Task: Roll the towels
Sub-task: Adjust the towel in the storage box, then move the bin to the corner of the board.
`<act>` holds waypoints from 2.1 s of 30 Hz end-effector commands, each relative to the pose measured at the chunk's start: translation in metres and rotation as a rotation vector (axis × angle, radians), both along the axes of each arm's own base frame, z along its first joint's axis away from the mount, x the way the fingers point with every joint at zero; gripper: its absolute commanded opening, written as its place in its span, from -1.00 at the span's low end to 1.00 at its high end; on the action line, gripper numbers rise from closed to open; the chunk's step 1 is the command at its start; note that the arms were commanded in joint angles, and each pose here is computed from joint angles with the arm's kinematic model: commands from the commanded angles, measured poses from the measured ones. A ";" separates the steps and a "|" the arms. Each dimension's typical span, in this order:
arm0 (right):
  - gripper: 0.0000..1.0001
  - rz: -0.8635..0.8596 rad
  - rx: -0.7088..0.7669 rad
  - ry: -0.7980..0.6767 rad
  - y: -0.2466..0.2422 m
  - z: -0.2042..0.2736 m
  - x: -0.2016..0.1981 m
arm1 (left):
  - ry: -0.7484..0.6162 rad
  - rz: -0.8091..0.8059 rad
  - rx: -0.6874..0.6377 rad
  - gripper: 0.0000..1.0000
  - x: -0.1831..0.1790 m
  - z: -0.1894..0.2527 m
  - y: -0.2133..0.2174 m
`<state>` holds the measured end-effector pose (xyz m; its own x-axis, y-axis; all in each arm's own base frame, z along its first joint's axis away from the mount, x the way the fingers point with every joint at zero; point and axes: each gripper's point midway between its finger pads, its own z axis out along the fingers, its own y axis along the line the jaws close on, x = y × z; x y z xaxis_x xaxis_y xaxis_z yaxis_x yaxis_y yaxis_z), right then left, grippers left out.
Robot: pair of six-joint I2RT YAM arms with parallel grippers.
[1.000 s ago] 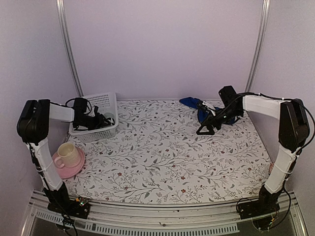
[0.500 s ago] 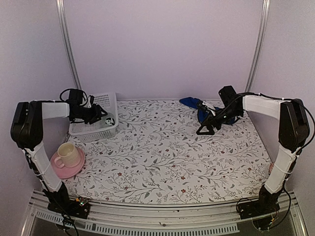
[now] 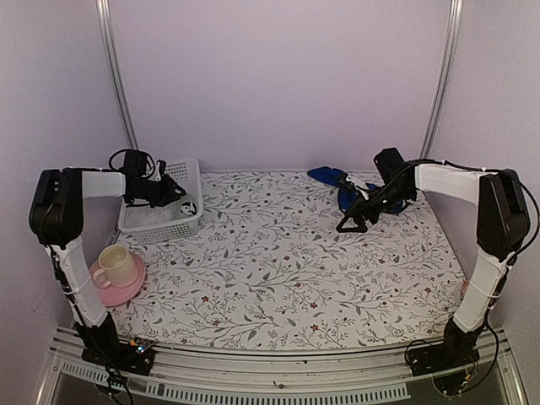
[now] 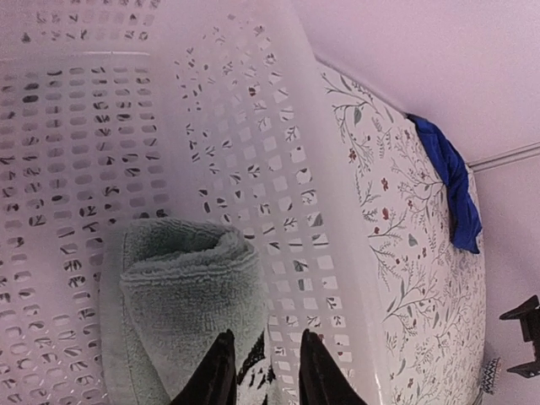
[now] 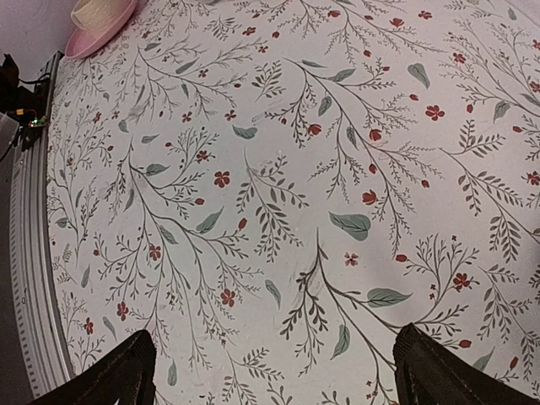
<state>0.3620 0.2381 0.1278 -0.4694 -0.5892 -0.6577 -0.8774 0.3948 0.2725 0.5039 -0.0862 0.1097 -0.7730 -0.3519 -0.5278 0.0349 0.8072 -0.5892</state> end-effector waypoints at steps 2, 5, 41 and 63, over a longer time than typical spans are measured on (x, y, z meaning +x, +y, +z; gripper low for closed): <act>0.97 0.006 -0.011 0.010 0.002 -0.006 0.000 | 0.052 0.003 0.029 -0.46 0.009 -0.038 0.000; 0.98 0.005 -0.013 0.013 0.002 -0.008 0.000 | 0.065 0.004 0.048 -0.44 0.012 -0.048 0.000; 0.97 -0.459 -0.094 -0.188 -0.137 0.022 0.090 | -0.075 -0.237 0.220 0.95 -0.039 0.032 -0.141; 0.71 -0.467 -0.347 -0.179 -0.166 -0.040 0.155 | 0.032 -0.041 0.363 0.95 -0.075 -0.013 -0.078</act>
